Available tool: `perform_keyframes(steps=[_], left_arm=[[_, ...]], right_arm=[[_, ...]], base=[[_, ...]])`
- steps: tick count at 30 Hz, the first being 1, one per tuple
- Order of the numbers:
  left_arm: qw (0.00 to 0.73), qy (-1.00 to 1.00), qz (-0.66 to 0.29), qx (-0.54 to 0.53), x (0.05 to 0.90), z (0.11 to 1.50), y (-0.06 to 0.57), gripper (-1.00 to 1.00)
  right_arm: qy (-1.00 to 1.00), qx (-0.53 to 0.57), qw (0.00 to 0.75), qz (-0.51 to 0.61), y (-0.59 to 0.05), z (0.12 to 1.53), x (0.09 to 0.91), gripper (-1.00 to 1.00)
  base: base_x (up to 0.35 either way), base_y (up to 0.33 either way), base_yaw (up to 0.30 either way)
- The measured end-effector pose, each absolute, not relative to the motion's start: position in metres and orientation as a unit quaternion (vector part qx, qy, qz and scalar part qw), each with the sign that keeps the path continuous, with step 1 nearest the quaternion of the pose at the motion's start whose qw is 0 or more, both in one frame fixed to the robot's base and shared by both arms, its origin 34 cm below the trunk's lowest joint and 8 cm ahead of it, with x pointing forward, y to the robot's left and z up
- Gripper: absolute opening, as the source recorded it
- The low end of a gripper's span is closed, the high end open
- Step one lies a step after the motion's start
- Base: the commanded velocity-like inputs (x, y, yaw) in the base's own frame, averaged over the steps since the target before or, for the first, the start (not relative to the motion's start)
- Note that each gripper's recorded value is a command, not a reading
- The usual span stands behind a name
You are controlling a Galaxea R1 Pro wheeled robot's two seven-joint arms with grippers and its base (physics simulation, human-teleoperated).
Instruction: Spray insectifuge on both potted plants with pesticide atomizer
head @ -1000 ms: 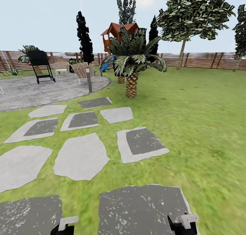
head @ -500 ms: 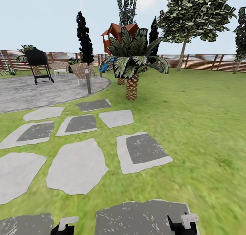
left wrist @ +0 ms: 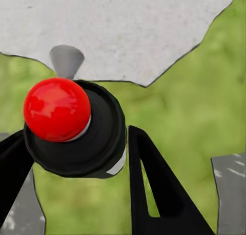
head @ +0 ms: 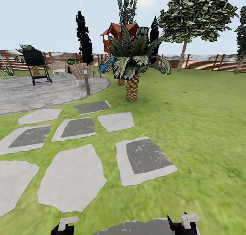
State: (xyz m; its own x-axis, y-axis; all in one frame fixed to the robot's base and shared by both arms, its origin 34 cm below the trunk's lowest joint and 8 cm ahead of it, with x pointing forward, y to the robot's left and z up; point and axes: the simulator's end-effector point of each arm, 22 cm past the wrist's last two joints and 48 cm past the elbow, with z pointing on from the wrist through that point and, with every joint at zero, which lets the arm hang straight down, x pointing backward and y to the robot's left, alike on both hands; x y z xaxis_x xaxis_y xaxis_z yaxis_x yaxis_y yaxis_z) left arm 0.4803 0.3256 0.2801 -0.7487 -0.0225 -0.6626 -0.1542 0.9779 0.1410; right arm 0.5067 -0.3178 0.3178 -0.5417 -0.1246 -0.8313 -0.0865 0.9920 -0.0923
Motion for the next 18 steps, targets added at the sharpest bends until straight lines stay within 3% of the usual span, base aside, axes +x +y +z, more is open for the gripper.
perform_keyframes(steps=[18], left_arm=[[0.351, 0.930, 0.094, -0.047, 0.4803, 0.2801, 0.3255, -1.00]], right_arm=[[0.878, -0.060, 0.475, -0.020, -0.3178, 0.3178, 0.5067, 1.00]], base=[[0.339, 0.000, 0.000]])
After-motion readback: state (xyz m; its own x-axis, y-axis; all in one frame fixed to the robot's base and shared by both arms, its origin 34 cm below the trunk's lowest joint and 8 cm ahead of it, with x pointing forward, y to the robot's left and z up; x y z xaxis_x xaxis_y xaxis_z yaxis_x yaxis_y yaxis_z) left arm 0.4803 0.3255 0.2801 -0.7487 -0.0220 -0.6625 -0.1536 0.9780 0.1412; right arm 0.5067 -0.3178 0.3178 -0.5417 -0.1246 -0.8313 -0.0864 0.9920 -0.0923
